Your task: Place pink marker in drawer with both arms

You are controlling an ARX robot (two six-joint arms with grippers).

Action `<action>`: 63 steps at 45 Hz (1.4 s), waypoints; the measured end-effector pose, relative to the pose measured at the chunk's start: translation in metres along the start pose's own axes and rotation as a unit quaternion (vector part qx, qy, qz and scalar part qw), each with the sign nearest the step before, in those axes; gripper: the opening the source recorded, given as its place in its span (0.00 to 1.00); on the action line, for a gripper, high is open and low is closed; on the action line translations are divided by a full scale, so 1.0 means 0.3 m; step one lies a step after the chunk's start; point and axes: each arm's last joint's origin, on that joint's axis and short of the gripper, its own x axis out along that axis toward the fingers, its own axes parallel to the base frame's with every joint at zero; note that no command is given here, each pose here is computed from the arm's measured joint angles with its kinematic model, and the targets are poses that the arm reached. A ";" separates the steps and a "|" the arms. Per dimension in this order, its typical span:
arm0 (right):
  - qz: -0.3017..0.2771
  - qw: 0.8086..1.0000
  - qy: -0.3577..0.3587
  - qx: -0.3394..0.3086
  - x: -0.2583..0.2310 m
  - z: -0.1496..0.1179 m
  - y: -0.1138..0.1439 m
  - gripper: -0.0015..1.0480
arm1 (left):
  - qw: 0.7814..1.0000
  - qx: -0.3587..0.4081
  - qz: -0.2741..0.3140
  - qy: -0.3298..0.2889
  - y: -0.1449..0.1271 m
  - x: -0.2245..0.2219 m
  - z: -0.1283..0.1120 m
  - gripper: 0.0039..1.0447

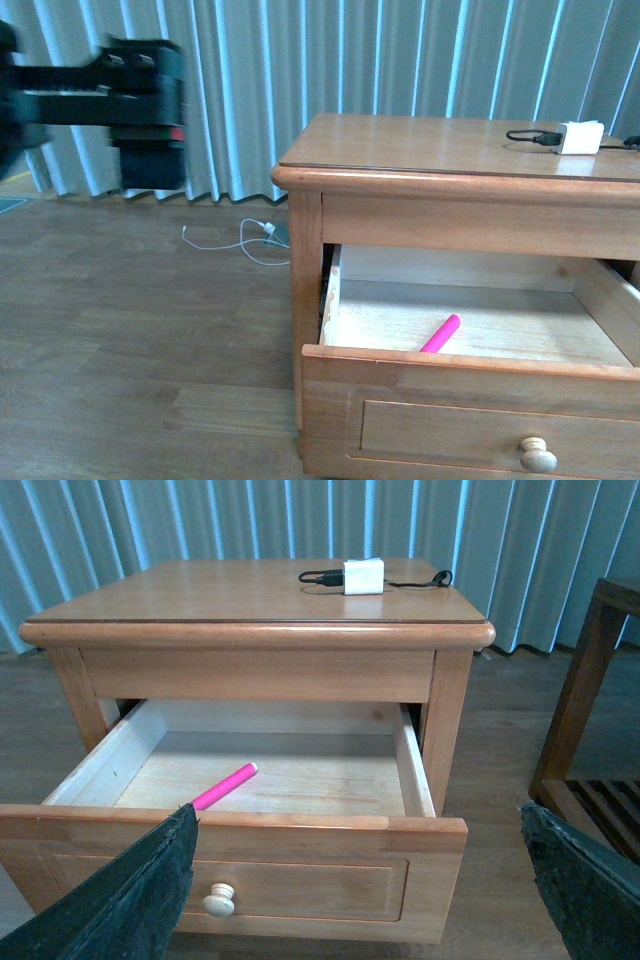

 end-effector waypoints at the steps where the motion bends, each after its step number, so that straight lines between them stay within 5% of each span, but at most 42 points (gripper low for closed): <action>1: 0.000 1.000 0.000 0.000 0.000 0.000 0.000 0.92 | 1.000 -0.003 0.002 -0.001 0.006 -0.012 0.000 0.94; 18: 0.000 1.000 0.000 0.000 0.000 0.000 0.000 0.92 | 0.996 -0.034 0.083 0.008 0.170 -0.382 -0.157 0.94; 28: 0.000 1.000 0.000 0.000 0.000 0.000 0.000 0.92 | 0.995 -0.049 0.083 -0.008 0.178 -0.403 -0.156 0.94; 34: 0.000 1.000 0.000 0.000 0.000 0.000 0.000 0.92 | 0.997 -0.023 0.031 -0.072 0.195 -0.411 -0.192 0.70; 52: 0.000 1.000 0.000 0.000 0.000 0.000 0.000 0.92 | 0.996 -0.005 0.037 -0.076 0.258 -0.433 -0.290 0.05; 63: 0.000 1.000 0.000 0.000 0.000 0.000 0.000 0.92 | 0.997 -0.004 0.035 -0.075 0.258 -0.442 -0.326 0.04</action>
